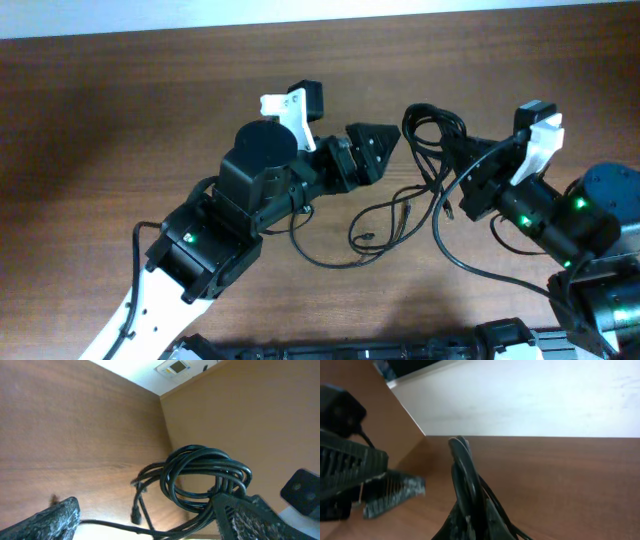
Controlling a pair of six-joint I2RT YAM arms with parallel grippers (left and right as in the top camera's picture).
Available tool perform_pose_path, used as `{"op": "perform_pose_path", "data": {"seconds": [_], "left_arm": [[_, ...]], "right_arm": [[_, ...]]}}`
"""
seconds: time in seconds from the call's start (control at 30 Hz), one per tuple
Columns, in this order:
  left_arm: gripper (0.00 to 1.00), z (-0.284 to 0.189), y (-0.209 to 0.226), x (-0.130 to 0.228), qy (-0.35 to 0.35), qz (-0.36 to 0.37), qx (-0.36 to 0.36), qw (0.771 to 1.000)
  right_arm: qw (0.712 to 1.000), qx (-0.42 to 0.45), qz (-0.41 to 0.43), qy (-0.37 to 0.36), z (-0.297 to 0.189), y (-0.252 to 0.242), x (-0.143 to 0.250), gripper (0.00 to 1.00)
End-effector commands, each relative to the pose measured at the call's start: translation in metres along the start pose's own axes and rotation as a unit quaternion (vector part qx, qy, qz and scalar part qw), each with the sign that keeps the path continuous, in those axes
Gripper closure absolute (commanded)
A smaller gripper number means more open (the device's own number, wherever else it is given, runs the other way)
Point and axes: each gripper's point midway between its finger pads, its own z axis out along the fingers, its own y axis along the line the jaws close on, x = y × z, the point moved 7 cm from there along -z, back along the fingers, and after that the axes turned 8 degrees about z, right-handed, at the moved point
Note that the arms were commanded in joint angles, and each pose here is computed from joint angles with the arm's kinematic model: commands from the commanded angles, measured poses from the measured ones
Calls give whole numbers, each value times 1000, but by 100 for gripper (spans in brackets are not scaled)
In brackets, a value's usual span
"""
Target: Untangle cables
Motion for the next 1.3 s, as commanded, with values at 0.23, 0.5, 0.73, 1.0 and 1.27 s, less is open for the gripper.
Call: {"op": "perform_pose_path", "data": {"seconds": [0.23, 0.5, 0.73, 1.0, 1.27], "left_arm": [[12, 4, -8, -3, 10, -173, 20, 985], [9, 27, -9, 1, 41, -173, 40, 983], [30, 33, -6, 2, 46, -175, 35, 983], [36, 34, -11, -3, 34, -169, 54, 984], [69, 34, -12, -4, 32, -168, 56, 984]], "right_arm": [[999, -43, 11, -11, -2, 12, -7, 96], [997, -76, 16, 21, 12, 11, -4, 96], [996, -83, 7, 8, 16, 12, -10, 96], [993, -115, 4, 22, 15, 19, -7, 96], [992, -124, 4, 27, 14, 20, -6, 96]]}}
